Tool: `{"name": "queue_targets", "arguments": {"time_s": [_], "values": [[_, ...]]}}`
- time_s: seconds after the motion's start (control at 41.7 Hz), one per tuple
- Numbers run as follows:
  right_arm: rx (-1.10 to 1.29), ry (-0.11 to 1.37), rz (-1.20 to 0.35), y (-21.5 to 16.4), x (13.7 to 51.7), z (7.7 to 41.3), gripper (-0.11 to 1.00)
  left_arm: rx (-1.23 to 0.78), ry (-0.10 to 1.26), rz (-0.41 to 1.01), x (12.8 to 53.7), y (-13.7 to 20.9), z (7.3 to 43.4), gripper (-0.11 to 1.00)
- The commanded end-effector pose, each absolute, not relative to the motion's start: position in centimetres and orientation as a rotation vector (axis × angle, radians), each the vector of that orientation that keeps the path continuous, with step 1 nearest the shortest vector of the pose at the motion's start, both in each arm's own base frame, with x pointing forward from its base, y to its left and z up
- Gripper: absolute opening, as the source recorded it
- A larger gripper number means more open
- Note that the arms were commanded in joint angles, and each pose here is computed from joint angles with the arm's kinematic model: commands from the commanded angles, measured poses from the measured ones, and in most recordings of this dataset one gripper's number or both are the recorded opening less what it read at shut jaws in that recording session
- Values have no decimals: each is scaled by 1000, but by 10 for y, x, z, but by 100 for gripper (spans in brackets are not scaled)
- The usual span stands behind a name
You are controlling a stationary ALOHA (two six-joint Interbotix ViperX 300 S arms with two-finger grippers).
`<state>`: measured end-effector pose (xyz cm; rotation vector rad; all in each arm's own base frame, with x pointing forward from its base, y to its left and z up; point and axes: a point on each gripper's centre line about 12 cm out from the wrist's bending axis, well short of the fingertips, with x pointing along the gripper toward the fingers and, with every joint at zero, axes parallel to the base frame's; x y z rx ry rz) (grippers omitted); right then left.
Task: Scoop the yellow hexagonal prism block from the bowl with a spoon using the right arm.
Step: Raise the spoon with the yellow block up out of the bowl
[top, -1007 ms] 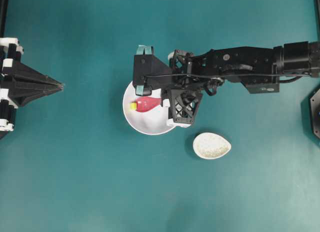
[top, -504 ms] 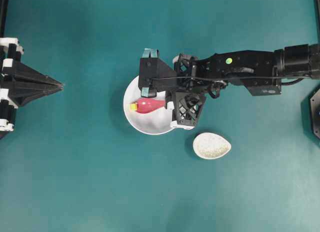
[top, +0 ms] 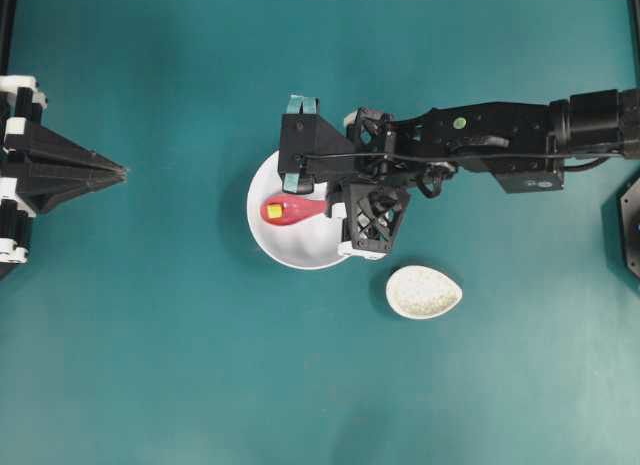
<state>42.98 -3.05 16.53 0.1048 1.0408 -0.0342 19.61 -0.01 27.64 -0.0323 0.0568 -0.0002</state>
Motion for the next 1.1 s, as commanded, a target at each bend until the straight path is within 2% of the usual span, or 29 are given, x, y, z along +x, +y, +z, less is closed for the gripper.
{"name": "queue_targets", "arguments": {"time_s": [0.0,0.216,1.079], "values": [[107,1004,-33,-29,432,177,23,-32,32,1,198,0,285,0],[106,995,-32,-29,431,183,23,-32,32,-1,198,0,285,0],[83,906,-50,-40,394,271,23,-32,31,-1,198,0,286,0]]}}
